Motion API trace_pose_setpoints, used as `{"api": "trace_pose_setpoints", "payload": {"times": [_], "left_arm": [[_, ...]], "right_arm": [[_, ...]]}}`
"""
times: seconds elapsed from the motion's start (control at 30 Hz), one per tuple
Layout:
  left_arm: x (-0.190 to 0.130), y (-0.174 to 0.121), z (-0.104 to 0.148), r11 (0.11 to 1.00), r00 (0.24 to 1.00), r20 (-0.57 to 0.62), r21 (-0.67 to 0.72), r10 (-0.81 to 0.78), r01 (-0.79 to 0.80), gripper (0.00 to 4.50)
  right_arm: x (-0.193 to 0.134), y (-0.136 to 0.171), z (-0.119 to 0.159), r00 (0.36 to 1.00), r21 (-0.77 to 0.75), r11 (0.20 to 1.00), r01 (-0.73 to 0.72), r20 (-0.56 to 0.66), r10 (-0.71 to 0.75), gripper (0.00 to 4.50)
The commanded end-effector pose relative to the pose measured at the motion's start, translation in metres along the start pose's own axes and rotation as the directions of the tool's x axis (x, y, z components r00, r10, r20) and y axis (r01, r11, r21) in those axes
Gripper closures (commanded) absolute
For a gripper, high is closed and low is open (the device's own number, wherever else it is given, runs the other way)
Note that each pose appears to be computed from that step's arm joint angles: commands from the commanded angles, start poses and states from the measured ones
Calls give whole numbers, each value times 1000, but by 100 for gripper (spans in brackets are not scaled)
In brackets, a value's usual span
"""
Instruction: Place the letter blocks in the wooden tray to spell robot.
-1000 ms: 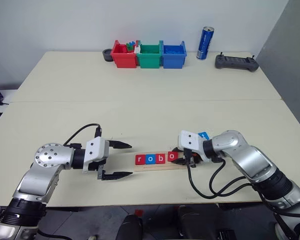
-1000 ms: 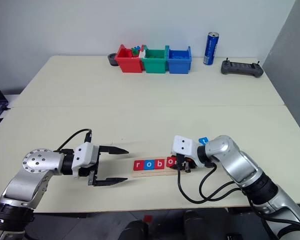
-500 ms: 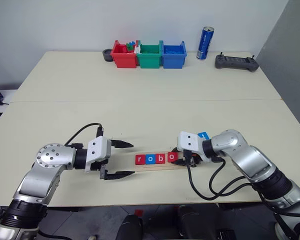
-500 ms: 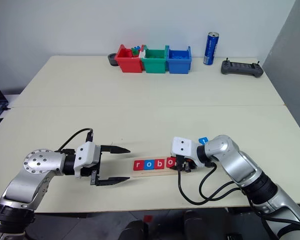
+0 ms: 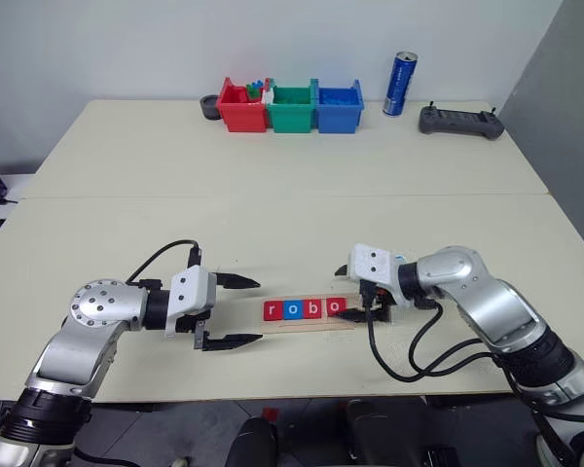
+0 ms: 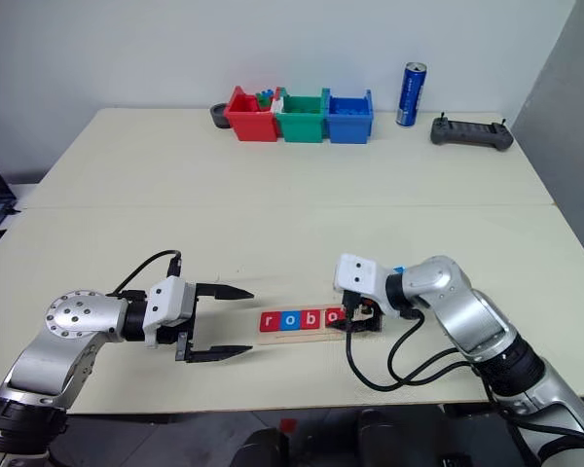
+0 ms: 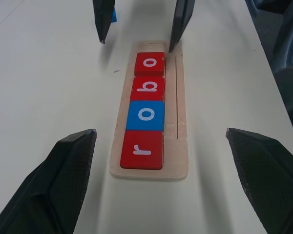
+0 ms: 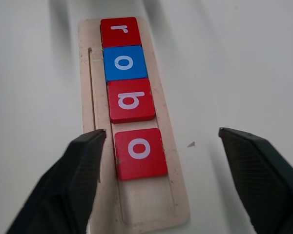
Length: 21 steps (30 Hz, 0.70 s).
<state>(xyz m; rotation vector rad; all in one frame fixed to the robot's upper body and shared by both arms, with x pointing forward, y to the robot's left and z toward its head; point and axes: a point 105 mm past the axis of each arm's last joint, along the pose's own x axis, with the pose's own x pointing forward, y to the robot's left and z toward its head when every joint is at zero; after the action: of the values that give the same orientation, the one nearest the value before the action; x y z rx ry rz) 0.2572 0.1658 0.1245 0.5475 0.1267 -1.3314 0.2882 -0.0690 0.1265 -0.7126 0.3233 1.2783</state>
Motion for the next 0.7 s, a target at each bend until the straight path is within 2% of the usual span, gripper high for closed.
{"api": "trace_pose_setpoints", "payload": {"times": [0.03, 0.27, 0.53, 0.7], "left_arm": [[-1, 2, 12, 999, 1000, 19, 34, 1, -1, 0], [-4, 6, 7, 1000, 1000, 10, 24, 3, -3, 0], [-8, 6, -6, 1000, 1000, 4, 23, 7, -7, 0], [-7, 4, -3, 999, 1000, 25, 31, 15, -15, 0]], "right_arm": [[-10, 3, 0, 1000, -24, 1000, 17, -9, -18, 194], [-8, 7, -15, 997, -45, 999, 9, -82, -12, 443], [1, 11, -24, 992, -71, 997, -26, -129, 17, 447], [8, 10, -24, 990, -96, 995, -41, -138, 27, 447]]}}
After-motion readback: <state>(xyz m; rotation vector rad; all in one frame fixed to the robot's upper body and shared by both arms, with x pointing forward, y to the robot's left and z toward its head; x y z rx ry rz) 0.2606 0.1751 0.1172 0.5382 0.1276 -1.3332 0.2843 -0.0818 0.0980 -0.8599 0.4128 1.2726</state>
